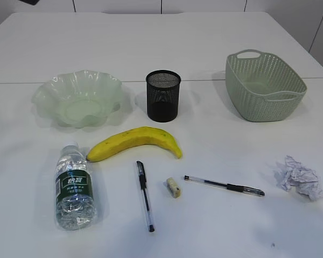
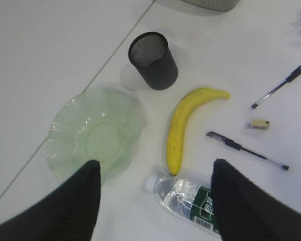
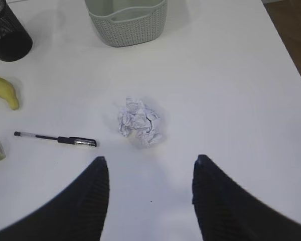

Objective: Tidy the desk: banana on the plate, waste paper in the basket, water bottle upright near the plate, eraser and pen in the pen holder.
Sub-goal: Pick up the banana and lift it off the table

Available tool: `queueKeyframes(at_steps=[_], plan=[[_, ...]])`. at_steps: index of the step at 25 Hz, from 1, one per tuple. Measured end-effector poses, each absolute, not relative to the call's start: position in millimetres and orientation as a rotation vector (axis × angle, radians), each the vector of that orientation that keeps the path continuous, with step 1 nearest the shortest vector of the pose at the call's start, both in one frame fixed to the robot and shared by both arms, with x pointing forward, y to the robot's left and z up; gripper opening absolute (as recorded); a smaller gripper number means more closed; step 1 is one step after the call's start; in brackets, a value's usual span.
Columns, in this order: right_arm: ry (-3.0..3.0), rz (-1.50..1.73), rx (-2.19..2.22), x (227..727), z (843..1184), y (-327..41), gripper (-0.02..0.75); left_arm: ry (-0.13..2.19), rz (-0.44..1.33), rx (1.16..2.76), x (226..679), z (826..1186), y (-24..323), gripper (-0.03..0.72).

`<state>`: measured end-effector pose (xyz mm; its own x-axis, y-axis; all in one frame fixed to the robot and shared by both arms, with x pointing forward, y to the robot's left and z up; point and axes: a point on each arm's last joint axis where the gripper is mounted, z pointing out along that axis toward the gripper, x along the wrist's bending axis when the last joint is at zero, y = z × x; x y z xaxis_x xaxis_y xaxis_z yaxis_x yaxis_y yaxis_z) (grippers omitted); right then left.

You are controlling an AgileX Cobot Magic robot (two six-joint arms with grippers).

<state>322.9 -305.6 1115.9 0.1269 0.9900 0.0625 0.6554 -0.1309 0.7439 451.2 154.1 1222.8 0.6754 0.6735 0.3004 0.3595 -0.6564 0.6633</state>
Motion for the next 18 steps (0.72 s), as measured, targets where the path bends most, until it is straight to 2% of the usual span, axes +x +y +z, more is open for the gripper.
queueKeyframes(at_steps=[10, 18], plan=[[1.523, 0.836, 1.785, 328, 1122, -307, 0.400, 0.736, 0.779, 2.319, 477, 1209, 136, 0.448], [1.552, 0.796, 1.821, 349, 1116, -310, 0.400, 0.698, 0.888, 2.484, 519, 1167, 117, 0.447]])
